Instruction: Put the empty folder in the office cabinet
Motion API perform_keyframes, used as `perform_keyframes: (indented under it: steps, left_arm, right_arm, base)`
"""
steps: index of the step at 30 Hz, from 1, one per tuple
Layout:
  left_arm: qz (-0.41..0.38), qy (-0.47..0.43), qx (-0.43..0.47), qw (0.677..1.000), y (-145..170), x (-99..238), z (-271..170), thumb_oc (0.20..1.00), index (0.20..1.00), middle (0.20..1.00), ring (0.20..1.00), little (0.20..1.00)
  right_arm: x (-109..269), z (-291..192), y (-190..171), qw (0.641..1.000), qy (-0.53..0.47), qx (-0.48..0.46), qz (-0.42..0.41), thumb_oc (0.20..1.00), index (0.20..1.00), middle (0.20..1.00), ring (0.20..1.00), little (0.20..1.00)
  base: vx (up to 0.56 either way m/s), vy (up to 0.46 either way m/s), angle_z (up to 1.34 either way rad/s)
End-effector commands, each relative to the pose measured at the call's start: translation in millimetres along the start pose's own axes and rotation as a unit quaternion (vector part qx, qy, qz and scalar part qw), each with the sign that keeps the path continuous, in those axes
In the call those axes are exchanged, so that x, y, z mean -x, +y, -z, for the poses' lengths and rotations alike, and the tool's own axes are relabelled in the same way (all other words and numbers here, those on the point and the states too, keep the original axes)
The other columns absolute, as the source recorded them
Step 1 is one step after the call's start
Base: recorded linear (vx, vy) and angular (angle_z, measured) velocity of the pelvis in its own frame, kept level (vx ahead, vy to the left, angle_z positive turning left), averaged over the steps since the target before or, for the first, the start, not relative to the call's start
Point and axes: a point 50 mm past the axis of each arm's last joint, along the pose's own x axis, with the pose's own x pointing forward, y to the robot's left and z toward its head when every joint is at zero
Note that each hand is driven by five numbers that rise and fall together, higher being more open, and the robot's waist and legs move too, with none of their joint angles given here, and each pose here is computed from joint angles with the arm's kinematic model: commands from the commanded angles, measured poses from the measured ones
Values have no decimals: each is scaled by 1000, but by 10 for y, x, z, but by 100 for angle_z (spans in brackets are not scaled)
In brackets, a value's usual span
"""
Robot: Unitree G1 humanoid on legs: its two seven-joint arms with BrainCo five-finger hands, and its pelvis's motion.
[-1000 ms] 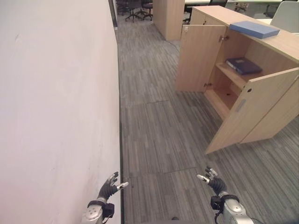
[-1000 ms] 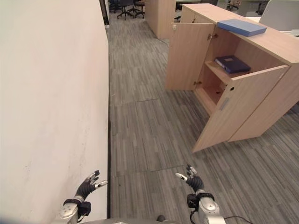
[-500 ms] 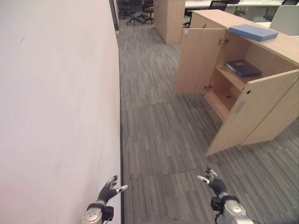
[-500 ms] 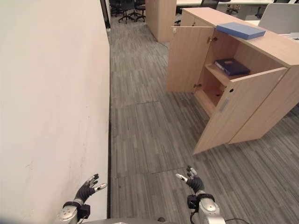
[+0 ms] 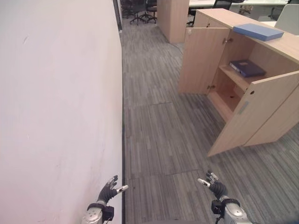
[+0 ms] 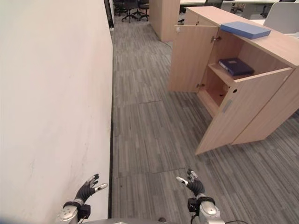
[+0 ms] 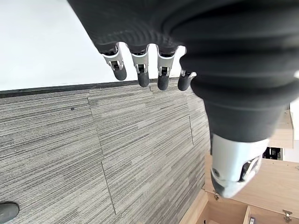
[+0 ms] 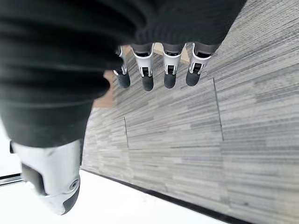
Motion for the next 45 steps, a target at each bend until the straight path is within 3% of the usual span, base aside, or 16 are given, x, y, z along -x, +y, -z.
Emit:
perform_keyframes:
  steps: [1, 11, 22, 31, 45]
  left_arm:
    - [-2, -39, -20, 999, 70, -147, -265, 1000, 1000, 1000, 1000, 1000]
    - [3, -70, -20, 997, 72, -237, -498, 1000, 1000, 1000, 1000, 1000]
    - [-19, -27, -3, 999, 147, -153, -249, 1000, 1000, 1000, 1000, 1000]
    - [-43, 21, -5, 999, 269, -43, 2, 1000, 1000, 1000, 1000, 1000]
    - [-25, -39, -29, 999, 240, -152, -332, 1000, 1000, 1000, 1000, 1000]
  right_arm:
    - [-103, -162, 53, 999, -28, -12, -13, 1000, 1000, 1000, 1000, 1000]
    - [-147, -354, -34, 998, -58, -5, -10, 1000, 1000, 1000, 1000, 1000]
    - [-141, -231, -137, 999, -28, -9, 17, 1000, 1000, 1000, 1000, 1000]
    - [-109, -87, -28, 1000, 0, 2, -6, 1000, 1000, 1000, 1000, 1000]
    - [-235, -278, 109, 1000, -27, -5, -14, 1000, 1000, 1000, 1000, 1000]
  base:
    - [10, -260, 5]
    - [-8, -174, -1]
    - [334, 11, -24]
    - [354, 181, -53]
    - [270, 219, -1]
